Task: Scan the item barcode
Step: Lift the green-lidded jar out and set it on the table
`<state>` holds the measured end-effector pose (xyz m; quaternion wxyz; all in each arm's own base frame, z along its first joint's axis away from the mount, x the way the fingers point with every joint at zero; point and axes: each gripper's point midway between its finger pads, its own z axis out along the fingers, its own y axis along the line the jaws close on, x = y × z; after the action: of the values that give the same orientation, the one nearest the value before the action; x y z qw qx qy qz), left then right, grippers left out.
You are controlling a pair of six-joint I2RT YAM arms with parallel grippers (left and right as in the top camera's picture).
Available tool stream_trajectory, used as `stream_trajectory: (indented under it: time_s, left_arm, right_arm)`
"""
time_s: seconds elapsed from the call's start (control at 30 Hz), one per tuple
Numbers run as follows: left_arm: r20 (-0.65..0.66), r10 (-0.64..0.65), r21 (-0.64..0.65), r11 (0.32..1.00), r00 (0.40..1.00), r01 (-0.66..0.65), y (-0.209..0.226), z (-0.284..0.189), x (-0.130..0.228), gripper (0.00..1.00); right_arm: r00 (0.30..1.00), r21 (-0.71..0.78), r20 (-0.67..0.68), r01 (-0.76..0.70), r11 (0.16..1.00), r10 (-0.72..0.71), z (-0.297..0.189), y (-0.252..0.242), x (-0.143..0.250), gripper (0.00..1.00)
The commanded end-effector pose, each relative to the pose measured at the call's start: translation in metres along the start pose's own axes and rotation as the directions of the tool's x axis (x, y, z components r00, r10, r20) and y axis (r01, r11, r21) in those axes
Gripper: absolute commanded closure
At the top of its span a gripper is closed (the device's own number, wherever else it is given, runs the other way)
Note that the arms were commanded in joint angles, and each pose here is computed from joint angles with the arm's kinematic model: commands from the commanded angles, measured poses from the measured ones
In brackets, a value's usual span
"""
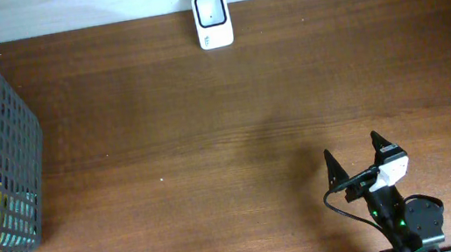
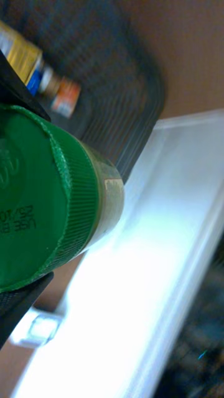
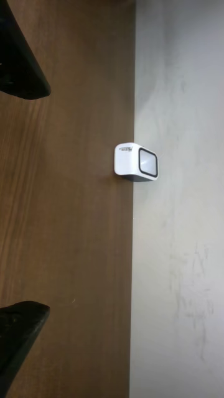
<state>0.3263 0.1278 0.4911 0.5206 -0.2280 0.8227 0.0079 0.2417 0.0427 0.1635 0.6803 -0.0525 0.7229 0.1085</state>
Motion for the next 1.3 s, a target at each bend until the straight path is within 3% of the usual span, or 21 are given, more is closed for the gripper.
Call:
stream_trajectory:
  time_s: [0.0, 0.2, 0.37, 0.63, 0.77, 0.97, 1.27]
  left_arm:
    - [-0.157, 0.06, 0.146, 0.989, 0.986, -0.037, -0.052, 0.024, 0.039, 0.64]
    - [-0.403, 0.239, 0.262, 0.955, 0.884, -0.139, -0.116, 0.043, 0.123, 0.64]
    - [-0.564, 0.378, 0.321, 0.92, 0.734, -0.227, -0.147, 0.065, 0.204, 0.64]
    - [-0.668, 0.479, 0.391, 0.877, 0.569, -0.278, -0.166, 0.1, 0.312, 0.62]
    - [-0.669, 0.513, 0.425, 0.858, 0.538, -0.289, -0.176, 0.114, 0.363, 0.59]
    - [-0.67, 0.515, 0.436, 0.856, 0.536, -0.277, -0.18, 0.127, 0.419, 0.55]
    - [-0.648, 0.514, 0.408, 0.857, 0.562, -0.315, -0.169, 0.154, 0.449, 0.53]
  right_arm:
    - [1.0, -0.012, -0.01, -0.009, 1.0, 0.008, 0.0, 0.002, 0.004, 0.02]
    - [1.0, -0.012, -0.01, -0.009, 1.0, 0.008, 0.0, 0.002, 0.004, 0.02]
    - [1.0, -0.012, -0.01, -0.009, 1.0, 0.008, 0.0, 0.002, 0.004, 0.02]
    - [1.0, -0.012, -0.01, -0.009, 1.0, 0.008, 0.0, 0.002, 0.004, 0.02]
    - [1.0, -0.011, -0.01, -0.009, 1.0, 0.009, 0.0, 0.002, 0.004, 0.02]
    - [1.0, -0.012, -0.01, -0.009, 1.0, 0.008, 0.0, 0.002, 0.004, 0.02]
    - [1.0, -0.012, -0.01, -0.009, 1.0, 0.008, 0.0, 0.002, 0.004, 0.02]
